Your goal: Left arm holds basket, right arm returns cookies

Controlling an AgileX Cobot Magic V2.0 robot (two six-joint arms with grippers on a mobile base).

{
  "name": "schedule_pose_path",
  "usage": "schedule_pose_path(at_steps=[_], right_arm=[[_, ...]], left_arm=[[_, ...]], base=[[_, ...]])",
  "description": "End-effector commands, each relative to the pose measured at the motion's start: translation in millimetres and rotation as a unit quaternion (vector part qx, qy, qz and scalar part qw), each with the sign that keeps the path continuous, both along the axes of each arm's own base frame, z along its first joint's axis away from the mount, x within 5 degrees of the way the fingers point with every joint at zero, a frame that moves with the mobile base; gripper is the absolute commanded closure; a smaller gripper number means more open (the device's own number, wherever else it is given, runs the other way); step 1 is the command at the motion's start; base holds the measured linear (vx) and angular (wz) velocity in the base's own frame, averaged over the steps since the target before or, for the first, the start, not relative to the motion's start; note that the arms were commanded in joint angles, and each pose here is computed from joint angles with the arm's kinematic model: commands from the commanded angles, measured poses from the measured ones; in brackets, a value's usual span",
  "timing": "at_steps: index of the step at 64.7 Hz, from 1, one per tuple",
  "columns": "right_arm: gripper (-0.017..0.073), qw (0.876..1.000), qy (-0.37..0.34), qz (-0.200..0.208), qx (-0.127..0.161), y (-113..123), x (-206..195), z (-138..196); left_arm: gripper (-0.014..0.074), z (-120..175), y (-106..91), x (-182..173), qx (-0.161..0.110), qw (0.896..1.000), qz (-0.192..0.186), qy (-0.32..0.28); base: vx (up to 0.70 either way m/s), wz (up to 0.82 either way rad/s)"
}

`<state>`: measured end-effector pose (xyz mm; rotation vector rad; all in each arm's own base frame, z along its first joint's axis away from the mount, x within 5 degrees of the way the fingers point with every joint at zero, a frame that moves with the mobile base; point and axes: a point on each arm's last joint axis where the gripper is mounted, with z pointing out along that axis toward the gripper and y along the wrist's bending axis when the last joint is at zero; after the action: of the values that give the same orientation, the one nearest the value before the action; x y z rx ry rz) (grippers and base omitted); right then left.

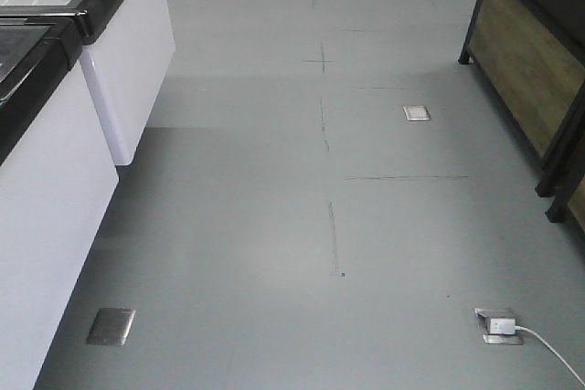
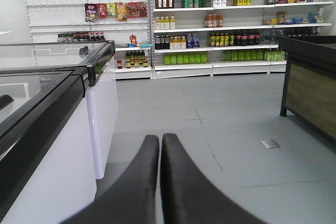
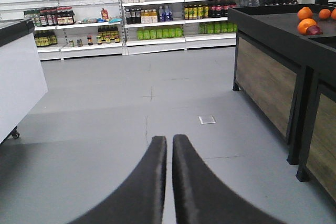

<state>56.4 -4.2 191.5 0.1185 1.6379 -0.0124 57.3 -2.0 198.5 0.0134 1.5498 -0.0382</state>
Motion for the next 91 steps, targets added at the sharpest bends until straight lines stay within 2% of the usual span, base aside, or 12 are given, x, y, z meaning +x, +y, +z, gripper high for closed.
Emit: schedule_pose_path(at_steps=[1, 16, 27, 38, 49, 53, 64, 69, 81, 86, 91], right_arm=[[0.0562, 0.999, -0.035, -0.003, -0.009, -0.5, 0.0, 1.6], [0.0562, 0.999, -0.035, -0.003, -0.009, -0.5, 0.0, 1.6], [0.0562, 0.999, -0.035, -0.003, -0.009, -0.5, 0.0, 1.6], [0.0562, 0.999, -0.035, -0.003, -0.009, -0.5, 0.0, 1.7], [0.0562, 0.999, -0.035, -0.003, -0.009, -0.5, 0.0, 1.7], [0.0562, 0.999, -0.035, -0.003, -0.009, -0.5, 0.0, 1.7], [0.0562, 0.999, -0.035, -0.003, -0.009, -0.5, 0.0, 1.6], [0.0562, 0.999, -0.035, -0.003, -0.009, -0.5, 0.0, 1.6], [0.0562, 0.999, -0.035, -0.003, -0.009, -0.5, 0.0, 1.6], [0.0562, 0.999, -0.035, -0.003, -0.009, -0.5, 0.0, 1.6], [0.0562, 0.999, -0.035, -0.003, -0.009, -0.5, 0.0, 1.6]], left_arm=[[0.0601, 18.7, 0.6, -3.7, -0.002, 0.998, 0.003, -0.065], [0.0600, 22.3, 0.8, -4.3, -0.008, 0.996, 0.003, -0.085], [0.0599, 36.0, 1.6, -8.0, -0.011, 0.987, 0.007, -0.162], [0.0599, 56.4, 3.0, -17.8, -0.014, 0.961, 0.013, -0.277], [0.0599, 72.7, 4.1, -29.9, -0.016, 0.928, 0.017, -0.373], [0.0599, 80.9, 3.8, -33.1, -0.014, 0.923, 0.016, -0.385], [0.0598, 121.1, -0.7, -46.6, 0.035, 0.919, 0.009, -0.393], [0.0598, 143.0, -1.2, -53.5, 0.050, 0.921, 0.011, -0.387], [0.0598, 208.4, 0.2, -68.6, 0.052, 0.920, 0.017, -0.388], [0.0598, 234.6, 0.8, -67.7, 0.052, 0.926, 0.020, -0.373], [0.0598, 262.6, 1.3, -61.4, 0.052, 0.936, 0.022, -0.347]], base=[[0.00, 0.00], [0.00, 0.00], [0.00, 0.00], [0.00, 0.00], [0.00, 0.00], [0.00, 0.00], [0.00, 0.00], [0.00, 0.00], [0.00, 0.00], [0.00, 0.00], [0.00, 0.00]])
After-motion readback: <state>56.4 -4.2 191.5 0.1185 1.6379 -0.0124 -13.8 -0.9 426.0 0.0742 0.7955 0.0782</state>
